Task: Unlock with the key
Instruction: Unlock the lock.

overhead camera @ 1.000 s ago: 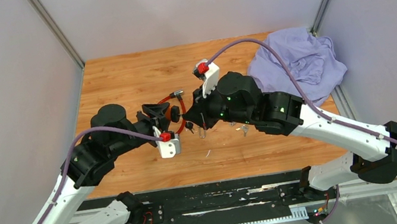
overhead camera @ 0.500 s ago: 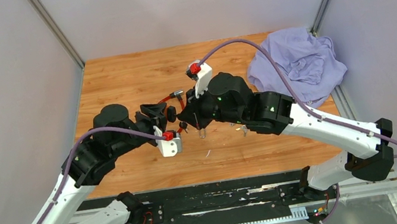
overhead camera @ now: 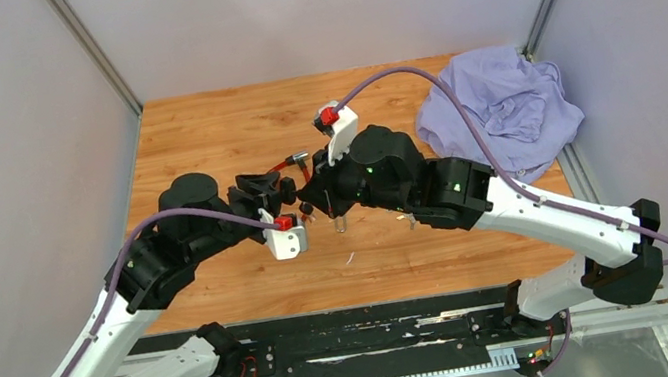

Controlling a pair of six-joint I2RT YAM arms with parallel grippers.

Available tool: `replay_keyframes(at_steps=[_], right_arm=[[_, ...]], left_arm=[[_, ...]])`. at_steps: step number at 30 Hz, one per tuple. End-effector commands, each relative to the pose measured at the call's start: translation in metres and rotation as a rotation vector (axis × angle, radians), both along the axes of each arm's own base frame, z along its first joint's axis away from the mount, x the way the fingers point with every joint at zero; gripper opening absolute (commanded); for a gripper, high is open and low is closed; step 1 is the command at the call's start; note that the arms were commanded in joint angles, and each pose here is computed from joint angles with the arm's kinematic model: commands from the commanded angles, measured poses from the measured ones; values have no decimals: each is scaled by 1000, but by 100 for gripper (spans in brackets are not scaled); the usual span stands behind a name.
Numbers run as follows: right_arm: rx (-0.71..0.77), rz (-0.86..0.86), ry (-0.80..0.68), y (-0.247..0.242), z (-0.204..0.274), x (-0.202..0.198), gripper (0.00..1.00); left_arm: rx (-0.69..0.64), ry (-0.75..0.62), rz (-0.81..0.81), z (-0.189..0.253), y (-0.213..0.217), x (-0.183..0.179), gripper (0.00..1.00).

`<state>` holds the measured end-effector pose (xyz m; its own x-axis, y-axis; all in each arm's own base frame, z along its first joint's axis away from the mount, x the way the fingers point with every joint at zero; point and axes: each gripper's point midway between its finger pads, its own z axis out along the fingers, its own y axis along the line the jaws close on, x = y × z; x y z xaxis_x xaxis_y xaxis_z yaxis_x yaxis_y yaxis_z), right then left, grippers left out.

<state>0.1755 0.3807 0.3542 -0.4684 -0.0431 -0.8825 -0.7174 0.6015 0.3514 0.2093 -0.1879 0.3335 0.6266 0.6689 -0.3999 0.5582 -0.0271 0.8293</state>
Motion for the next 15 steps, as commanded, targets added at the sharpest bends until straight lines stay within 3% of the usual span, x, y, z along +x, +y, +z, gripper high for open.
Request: replay_keyframes(at_steps=[1,15], right_arm=[[40,-1,-3,18,1,2,1],[106,67,-34,23,11,-2,1]], left_arm=[[-189,-131,-199,67,-25,-30,0],[-194,-145,-227,69,-26,-36,0]])
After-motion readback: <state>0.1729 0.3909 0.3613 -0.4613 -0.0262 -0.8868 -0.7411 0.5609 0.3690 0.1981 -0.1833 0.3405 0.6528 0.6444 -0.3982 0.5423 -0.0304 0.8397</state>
